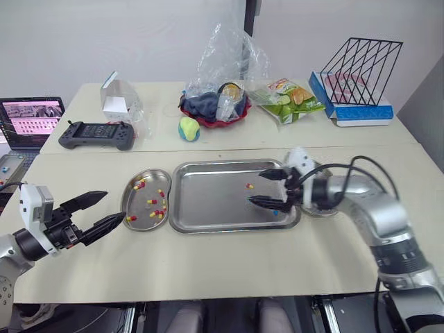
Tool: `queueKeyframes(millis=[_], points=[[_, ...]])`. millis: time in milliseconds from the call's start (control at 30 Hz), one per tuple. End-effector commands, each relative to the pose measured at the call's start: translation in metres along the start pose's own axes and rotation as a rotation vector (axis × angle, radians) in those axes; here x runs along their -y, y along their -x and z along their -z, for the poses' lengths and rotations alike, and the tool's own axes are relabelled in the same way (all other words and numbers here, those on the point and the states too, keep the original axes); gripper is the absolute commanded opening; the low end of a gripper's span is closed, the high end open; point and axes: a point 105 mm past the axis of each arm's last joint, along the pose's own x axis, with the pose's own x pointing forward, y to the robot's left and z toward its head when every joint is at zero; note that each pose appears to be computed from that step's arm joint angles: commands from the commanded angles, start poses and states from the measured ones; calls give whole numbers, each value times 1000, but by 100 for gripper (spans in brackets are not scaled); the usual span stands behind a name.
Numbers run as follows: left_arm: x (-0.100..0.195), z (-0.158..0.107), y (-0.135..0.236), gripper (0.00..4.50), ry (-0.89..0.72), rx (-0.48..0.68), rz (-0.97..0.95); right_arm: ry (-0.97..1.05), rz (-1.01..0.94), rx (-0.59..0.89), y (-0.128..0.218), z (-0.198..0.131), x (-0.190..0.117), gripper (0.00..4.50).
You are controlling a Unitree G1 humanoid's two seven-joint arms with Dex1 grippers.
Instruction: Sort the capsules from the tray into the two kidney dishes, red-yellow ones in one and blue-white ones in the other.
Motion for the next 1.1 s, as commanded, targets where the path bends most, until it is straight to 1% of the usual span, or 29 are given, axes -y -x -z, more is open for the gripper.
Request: queueKeyframes(millis=[33,100,167,233,267,333,433,600,900,1000,1100], points=[[4,-11,1,446,-29,38,9,101,198,-11,2,-4,12,450],[6,-11,1,446,-17,38,18,113,224,-33,2,-2,12,450],[9,-8,0,446,-14,19,36,-9,185,-77,2,6,7,450],[9,-8,1,446,-17,13,36,-178,140,-39,-5,1,-5,450],[8,-8,-2,446,-20,12,40,-197,144,-38,-12,0,-13,450],[6,-9,-7,446,-24,12,50,-251,224,-68,-21,4,-16,450],[5,-10,-10,446,-24,11,63,-310,262,-76,-26,3,-21,450],[3,-9,-8,446,-24,-4,66,-325,350,-107,-29,9,-20,450],[0,-8,-7,446,-34,-13,60,-314,393,-140,-32,16,-22,450],[-1,-7,-7,450,-37,-15,59,-330,382,-161,-36,25,-26,368],[-3,-5,-6,450,-39,-28,58,-333,387,-168,-41,32,-25,266]])
